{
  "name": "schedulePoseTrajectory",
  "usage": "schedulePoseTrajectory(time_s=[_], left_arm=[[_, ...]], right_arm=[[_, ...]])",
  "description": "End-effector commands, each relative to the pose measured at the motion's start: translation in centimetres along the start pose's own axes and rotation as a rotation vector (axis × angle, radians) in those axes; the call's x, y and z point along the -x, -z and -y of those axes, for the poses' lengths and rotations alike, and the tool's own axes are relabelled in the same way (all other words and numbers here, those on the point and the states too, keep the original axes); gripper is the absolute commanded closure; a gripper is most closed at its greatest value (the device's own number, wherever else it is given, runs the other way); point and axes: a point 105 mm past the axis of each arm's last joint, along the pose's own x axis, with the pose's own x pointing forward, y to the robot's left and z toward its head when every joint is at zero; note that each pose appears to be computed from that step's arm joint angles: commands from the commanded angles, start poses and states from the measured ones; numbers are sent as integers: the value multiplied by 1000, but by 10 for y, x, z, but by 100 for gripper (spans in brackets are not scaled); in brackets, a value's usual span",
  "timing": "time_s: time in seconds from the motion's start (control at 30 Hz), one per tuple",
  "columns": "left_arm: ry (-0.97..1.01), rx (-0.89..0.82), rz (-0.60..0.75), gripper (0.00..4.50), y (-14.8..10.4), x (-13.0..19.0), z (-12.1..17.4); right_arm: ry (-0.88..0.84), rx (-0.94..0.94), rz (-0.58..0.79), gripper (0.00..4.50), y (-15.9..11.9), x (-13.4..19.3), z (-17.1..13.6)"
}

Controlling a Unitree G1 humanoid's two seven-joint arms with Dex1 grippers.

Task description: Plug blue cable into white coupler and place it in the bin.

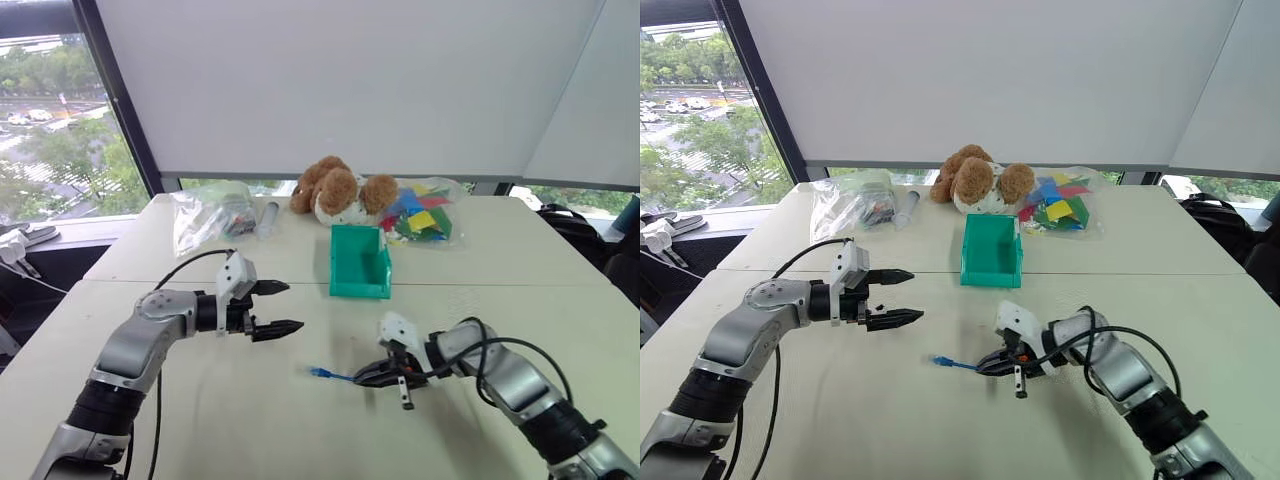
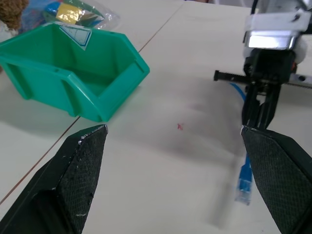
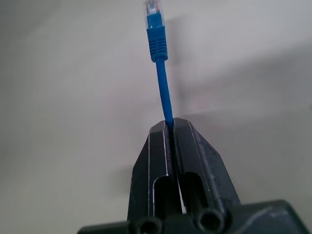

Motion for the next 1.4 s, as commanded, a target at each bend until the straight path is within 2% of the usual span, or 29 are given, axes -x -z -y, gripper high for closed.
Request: schedulePoseTrajectory(time_s=[0.03,0.13,0.37,0.47,0.67,0.97,1.23,1.33,1.4], left_arm=[[43,-62,-19,0,-3,-1,9],[99,-67,-26,0,1,-8,19],[290,-125,-79,0,14,-27,43],[356,-142,-110,0,27,-35,48],[391,-154,-150,0,52,-49,41],[450,-159,-188,0,74,-56,42],[469,-170,-245,0,86,-49,45],[461,-169,-269,76,91,-46,44],[455,-170,-295,173,95,-43,43]], right_arm=[[8,62,-38,448,1,0,7],[1,66,-29,364,-2,1,8],[54,106,-12,7,-21,27,5],[94,99,0,2,-27,42,-2],[168,70,-9,2,-30,60,-20],[253,33,-3,2,-34,64,-28],[269,28,-3,2,-35,64,-28],[270,32,-3,0,-36,64,-27],[269,36,0,0,-37,64,-26]])
